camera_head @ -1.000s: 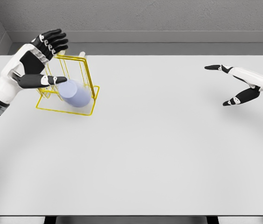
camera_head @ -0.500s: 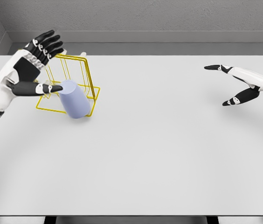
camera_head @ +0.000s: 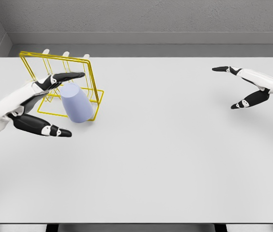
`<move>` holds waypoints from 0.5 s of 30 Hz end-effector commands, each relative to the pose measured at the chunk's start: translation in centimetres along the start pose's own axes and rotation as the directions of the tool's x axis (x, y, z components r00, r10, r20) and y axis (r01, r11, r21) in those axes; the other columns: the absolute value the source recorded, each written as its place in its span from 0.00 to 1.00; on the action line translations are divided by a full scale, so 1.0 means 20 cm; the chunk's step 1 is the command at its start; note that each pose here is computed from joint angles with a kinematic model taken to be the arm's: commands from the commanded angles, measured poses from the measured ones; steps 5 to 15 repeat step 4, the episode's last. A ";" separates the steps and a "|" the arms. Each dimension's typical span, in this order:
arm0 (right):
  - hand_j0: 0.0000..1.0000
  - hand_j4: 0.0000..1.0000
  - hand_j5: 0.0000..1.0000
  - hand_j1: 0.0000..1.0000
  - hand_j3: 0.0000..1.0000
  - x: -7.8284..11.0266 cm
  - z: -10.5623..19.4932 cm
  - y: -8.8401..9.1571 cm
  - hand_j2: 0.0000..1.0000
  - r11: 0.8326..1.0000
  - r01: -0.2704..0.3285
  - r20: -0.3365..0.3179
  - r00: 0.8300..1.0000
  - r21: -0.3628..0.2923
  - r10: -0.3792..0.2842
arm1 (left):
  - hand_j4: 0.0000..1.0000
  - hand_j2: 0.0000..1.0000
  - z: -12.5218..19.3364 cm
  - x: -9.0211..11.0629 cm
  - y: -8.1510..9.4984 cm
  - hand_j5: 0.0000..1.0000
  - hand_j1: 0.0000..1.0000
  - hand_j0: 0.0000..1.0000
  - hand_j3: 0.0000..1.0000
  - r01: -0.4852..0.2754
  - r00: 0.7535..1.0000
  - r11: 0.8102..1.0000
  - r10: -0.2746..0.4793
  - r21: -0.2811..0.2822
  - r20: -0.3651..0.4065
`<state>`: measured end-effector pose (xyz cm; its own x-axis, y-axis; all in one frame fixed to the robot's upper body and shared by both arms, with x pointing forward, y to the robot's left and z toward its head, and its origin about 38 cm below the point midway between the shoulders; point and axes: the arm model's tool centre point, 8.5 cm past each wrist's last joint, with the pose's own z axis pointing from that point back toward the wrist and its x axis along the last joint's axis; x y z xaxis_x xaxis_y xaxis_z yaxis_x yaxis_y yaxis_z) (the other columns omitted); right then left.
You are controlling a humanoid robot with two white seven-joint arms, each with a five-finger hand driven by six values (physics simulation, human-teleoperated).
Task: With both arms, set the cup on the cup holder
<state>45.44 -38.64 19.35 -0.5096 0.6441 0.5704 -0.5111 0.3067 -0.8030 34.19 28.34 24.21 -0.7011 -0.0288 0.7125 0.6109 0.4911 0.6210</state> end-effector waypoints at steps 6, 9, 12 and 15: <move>1.00 1.00 1.00 1.00 1.00 0.00 0.00 -0.01 1.00 1.000 0.005 0.002 1.000 -0.007 -0.005 | 1.00 1.00 -0.03 -0.04 -0.10 1.00 1.00 1.00 1.00 -0.024 1.000 0.998 0.023 -0.066 -0.017; 1.00 1.00 1.00 1.00 1.00 0.00 0.00 -0.01 1.00 1.000 0.005 0.002 1.000 -0.007 -0.005 | 1.00 1.00 -0.03 -0.04 -0.10 1.00 1.00 1.00 1.00 -0.024 1.000 0.998 0.023 -0.066 -0.017; 1.00 1.00 1.00 1.00 1.00 0.00 0.00 -0.01 1.00 1.000 0.005 0.002 1.000 -0.007 -0.005 | 1.00 1.00 -0.03 -0.04 -0.10 1.00 1.00 1.00 1.00 -0.024 1.000 0.998 0.023 -0.066 -0.017; 1.00 1.00 1.00 1.00 1.00 0.00 0.00 -0.01 1.00 1.000 0.005 0.002 1.000 -0.007 -0.005 | 1.00 1.00 -0.03 -0.04 -0.10 1.00 1.00 1.00 1.00 -0.024 1.000 0.998 0.023 -0.066 -0.017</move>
